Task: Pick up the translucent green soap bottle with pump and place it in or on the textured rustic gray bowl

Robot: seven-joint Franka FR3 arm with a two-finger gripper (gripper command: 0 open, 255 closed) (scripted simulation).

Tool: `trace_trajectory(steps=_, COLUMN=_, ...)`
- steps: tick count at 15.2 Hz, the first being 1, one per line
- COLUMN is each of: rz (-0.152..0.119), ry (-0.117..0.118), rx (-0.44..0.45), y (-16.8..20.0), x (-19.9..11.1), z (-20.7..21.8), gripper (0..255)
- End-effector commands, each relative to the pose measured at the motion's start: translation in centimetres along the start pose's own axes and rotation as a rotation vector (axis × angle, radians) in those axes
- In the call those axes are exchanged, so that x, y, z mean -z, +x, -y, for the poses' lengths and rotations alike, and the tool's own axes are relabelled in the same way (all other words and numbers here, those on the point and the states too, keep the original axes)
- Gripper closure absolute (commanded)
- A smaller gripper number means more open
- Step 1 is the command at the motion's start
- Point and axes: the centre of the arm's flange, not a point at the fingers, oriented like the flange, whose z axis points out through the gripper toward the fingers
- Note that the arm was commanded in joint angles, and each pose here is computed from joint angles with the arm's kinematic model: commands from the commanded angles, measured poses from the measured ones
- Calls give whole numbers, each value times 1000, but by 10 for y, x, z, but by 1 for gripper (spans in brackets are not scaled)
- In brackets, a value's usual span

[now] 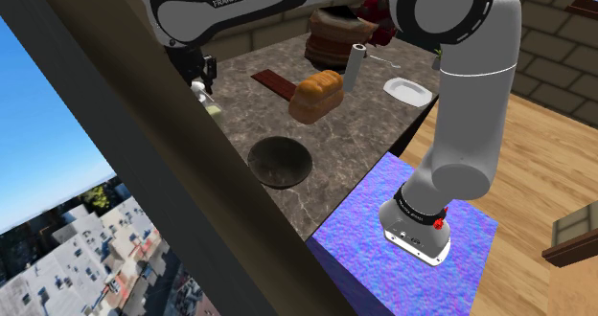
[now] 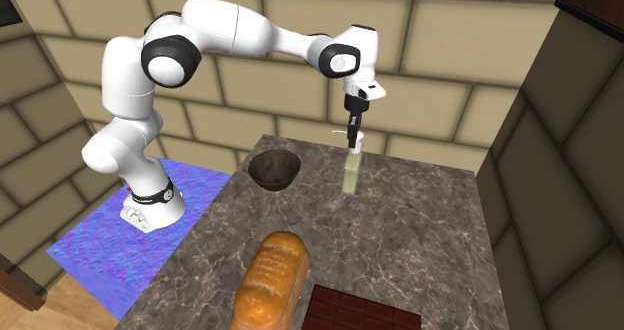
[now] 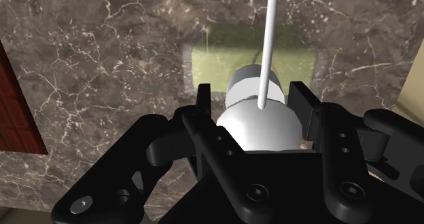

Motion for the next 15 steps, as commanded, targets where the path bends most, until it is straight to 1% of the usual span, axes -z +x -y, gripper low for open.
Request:
trace_trajectory(steps=1, rz=0, ry=0, rx=0, y=1, x=10, z=-2, gripper=255)
trace_trajectory(steps=15, rz=0, ry=0, rx=0, y=3, x=83, z=-11, gripper=255)
